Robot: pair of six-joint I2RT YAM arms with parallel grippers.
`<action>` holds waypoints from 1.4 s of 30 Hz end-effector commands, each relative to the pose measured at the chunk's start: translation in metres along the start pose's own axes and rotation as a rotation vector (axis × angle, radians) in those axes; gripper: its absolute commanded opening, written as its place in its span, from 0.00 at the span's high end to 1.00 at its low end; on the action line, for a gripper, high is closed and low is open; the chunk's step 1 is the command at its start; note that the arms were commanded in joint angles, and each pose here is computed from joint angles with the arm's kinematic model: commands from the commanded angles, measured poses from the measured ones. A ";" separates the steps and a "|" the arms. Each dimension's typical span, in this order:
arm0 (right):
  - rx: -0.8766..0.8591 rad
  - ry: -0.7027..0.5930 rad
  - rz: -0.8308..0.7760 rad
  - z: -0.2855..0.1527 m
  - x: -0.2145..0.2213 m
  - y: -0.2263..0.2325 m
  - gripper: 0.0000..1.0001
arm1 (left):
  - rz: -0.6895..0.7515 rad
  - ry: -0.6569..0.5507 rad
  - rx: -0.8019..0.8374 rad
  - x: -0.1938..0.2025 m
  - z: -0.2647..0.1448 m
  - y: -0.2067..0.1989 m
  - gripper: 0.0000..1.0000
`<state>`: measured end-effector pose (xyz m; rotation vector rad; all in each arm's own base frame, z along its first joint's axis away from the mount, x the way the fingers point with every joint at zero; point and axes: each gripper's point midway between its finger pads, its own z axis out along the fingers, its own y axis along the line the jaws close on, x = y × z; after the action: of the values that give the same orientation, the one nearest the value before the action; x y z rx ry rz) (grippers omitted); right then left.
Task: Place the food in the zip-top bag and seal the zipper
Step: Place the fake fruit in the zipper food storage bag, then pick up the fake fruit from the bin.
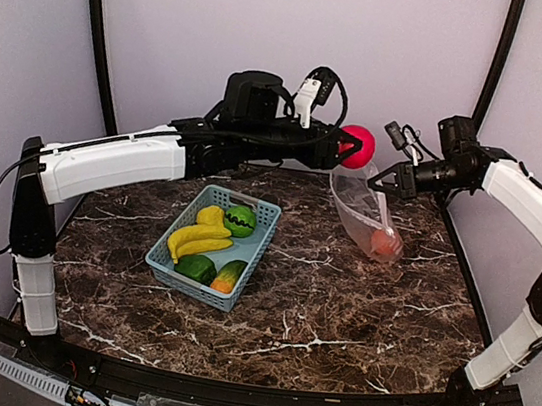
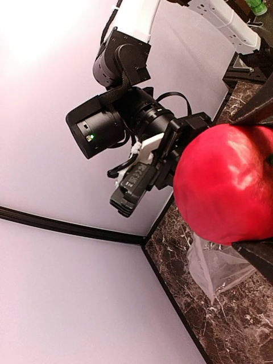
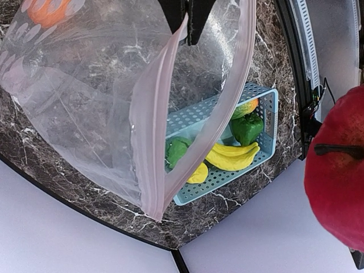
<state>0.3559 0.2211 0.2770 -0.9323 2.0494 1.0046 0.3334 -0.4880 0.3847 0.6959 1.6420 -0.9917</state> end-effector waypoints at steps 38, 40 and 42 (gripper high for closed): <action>0.003 -0.020 -0.031 -0.007 -0.017 0.008 1.00 | 0.211 0.275 -0.260 0.047 -0.055 0.044 0.08; 0.002 -0.020 -0.031 -0.007 -0.016 0.008 1.00 | 0.238 0.362 -0.352 0.066 -0.080 0.061 0.08; -0.001 -0.020 -0.031 -0.007 -0.016 0.008 1.00 | 0.248 0.432 -0.423 0.080 -0.107 0.074 0.08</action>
<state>0.3576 0.2218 0.2879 -0.9274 2.0508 1.0012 0.3287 -0.4277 0.3431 0.7896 1.8185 -0.6232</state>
